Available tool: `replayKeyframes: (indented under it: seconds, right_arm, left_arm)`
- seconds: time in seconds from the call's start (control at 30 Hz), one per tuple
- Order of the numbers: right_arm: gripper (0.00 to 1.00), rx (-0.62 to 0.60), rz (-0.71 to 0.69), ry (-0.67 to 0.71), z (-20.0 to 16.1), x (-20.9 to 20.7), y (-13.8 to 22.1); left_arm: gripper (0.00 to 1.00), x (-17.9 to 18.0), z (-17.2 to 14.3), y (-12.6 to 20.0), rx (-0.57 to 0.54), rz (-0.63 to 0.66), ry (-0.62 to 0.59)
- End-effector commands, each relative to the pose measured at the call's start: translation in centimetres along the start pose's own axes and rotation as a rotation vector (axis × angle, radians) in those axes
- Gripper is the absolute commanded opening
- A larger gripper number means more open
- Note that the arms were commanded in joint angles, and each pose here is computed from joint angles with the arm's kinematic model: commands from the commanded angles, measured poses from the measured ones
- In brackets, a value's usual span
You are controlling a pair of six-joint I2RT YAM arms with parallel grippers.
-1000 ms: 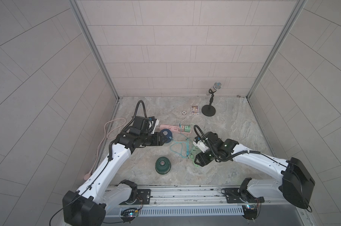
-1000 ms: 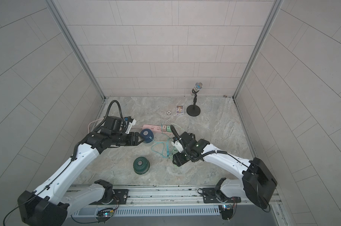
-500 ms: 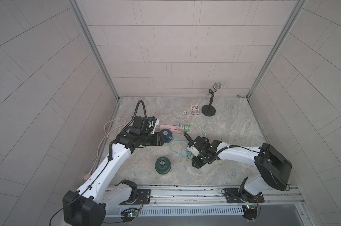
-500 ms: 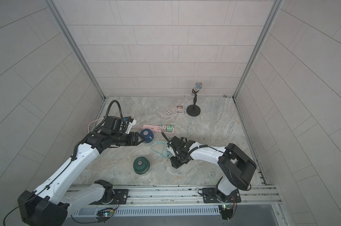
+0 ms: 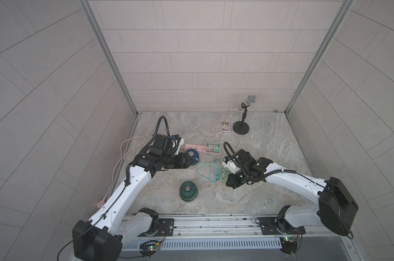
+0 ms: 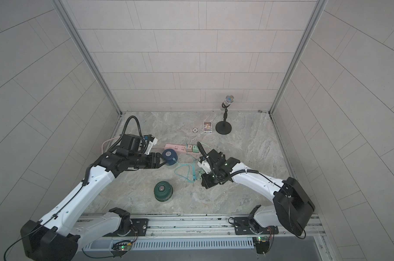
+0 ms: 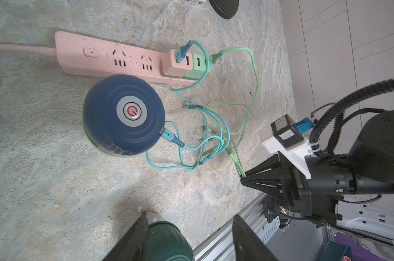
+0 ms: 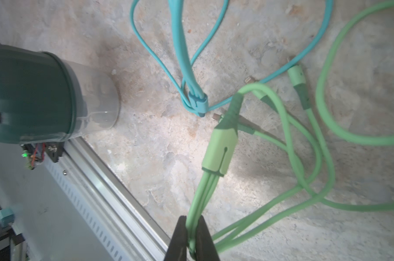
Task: Charge the cordless meat grinders
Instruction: Adjust the charging cable at the center of the board.
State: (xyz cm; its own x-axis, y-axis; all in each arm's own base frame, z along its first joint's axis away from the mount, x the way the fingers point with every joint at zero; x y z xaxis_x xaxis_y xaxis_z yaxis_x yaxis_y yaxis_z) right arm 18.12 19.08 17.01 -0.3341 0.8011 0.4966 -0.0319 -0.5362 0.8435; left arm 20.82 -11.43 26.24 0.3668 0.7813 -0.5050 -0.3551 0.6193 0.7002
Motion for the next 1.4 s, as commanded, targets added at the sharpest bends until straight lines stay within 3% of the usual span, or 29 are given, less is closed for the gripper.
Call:
replayKeyframes:
  seconds: [0.0, 0.3, 0.7, 0.9, 1.2, 1.37]
  right_arm:
    - [0.10, 0.032, 0.075, -0.043, -0.3, 0.6, 1.6]
    - [0.10, -0.087, 0.103, -0.176, 2.3, -1.2, 4.8]
    - [0.12, 0.071, -0.025, -0.371, 0.4, -7.1, 2.6]
    - [0.14, 0.197, -0.124, -0.342, -1.3, -7.8, 3.1]
    - [0.15, 0.221, -0.043, -0.318, -1.2, -5.6, 5.6]
    - [0.15, 0.261, -0.157, -0.300, -2.2, -5.7, 7.2]
  left_arm:
    - [0.62, -0.4, 0.2, -0.1, -0.003, -0.032, -0.016]
    - [0.59, -0.6, 0.5, -0.4, 0.005, -0.080, -0.014]
    - [0.59, -0.5, 0.5, -0.4, 0.004, -0.069, -0.012]
    - [0.59, -0.5, 0.5, -0.6, 0.008, -0.068, -0.007]
    - [0.59, -0.6, 0.7, -0.5, 0.003, -0.068, -0.012]
    - [0.59, -0.5, 0.5, -0.6, 0.003, -0.066, -0.012]
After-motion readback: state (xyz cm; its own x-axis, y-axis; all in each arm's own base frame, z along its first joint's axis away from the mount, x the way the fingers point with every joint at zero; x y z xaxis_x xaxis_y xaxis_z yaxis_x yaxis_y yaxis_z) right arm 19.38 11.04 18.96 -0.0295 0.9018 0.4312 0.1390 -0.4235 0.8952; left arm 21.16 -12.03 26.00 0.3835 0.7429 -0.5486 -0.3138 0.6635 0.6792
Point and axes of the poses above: each gripper's point midway between its finger pads, its own y axis back along the fingers, its own x axis along the line the jaws close on, z = x × y, the point moved 9 cm from there along y, back along the fingers, and after that the axes turned 7 degrees about -y, right-handed, at the moved point
